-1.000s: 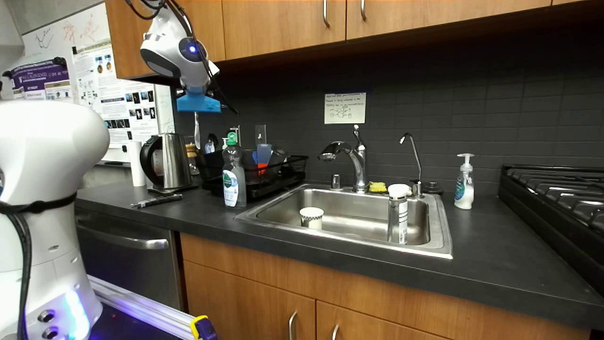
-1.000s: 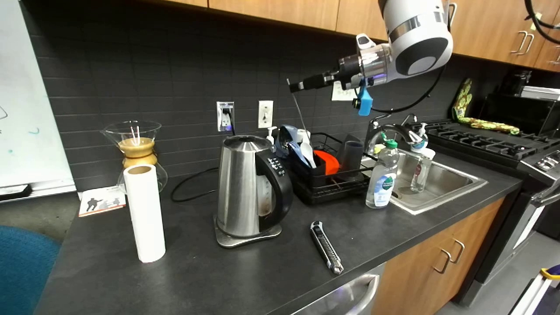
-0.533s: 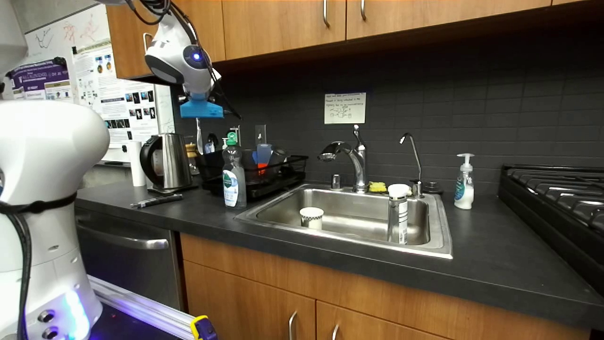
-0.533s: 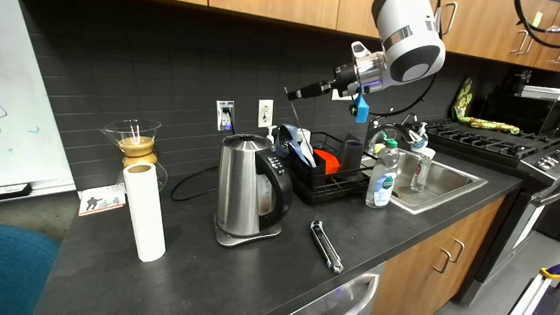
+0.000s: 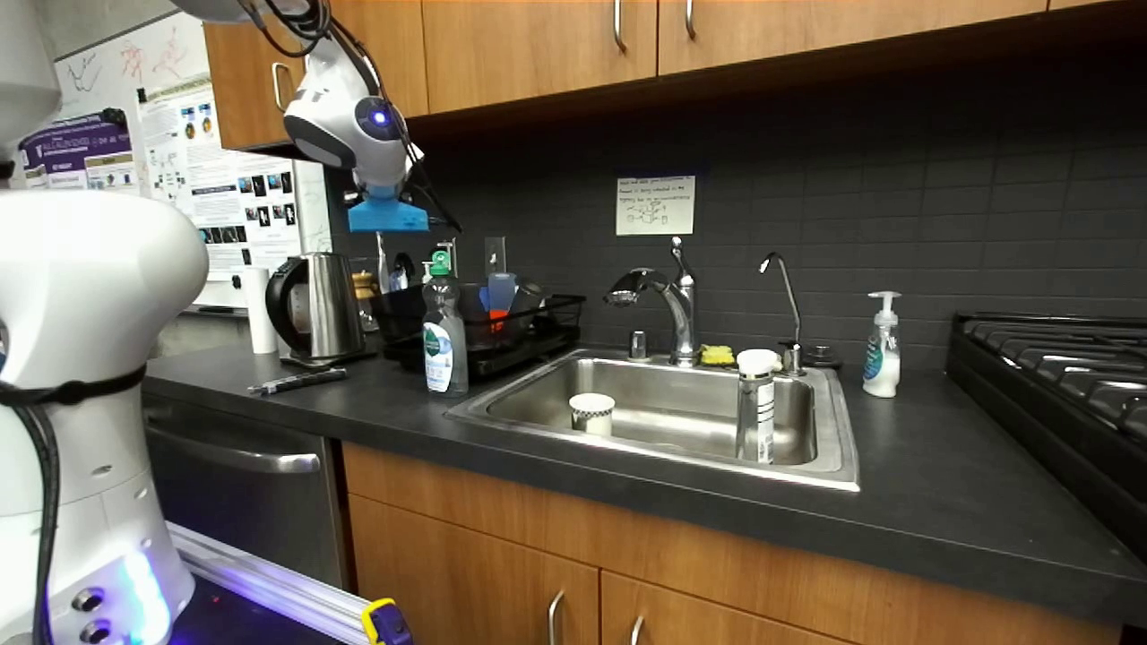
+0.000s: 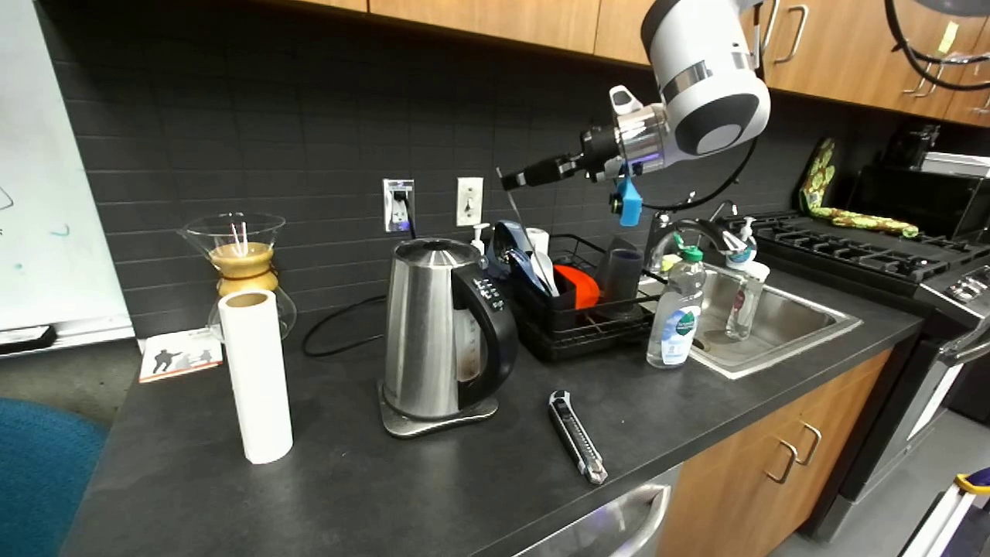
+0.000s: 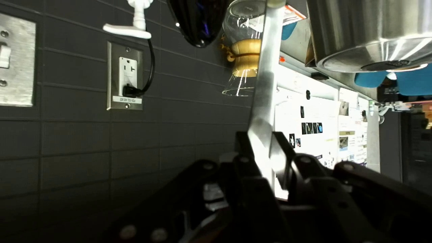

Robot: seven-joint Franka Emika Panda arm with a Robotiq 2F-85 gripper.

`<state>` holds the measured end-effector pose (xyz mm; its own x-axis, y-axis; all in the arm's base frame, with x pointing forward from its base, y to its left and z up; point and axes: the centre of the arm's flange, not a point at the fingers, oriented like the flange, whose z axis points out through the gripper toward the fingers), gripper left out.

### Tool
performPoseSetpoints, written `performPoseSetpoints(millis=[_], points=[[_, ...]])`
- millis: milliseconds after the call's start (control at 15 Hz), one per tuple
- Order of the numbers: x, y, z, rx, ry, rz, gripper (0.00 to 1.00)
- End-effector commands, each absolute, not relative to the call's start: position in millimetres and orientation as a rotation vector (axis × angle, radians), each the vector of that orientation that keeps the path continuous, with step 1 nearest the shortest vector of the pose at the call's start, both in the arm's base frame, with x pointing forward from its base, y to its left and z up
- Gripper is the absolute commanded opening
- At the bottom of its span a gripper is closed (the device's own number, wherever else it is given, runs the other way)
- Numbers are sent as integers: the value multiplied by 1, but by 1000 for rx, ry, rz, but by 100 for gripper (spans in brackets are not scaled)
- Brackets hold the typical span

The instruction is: Put the knife on the dish rack

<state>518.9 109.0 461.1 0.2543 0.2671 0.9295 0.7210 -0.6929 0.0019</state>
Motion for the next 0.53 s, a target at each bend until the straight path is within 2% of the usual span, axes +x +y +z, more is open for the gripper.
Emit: performPoseSetpoints(millis=[0,467], points=[[532,106,461,-2099,-904,-1452,5],[532,103,454,-2134,-884,-1429,5]])
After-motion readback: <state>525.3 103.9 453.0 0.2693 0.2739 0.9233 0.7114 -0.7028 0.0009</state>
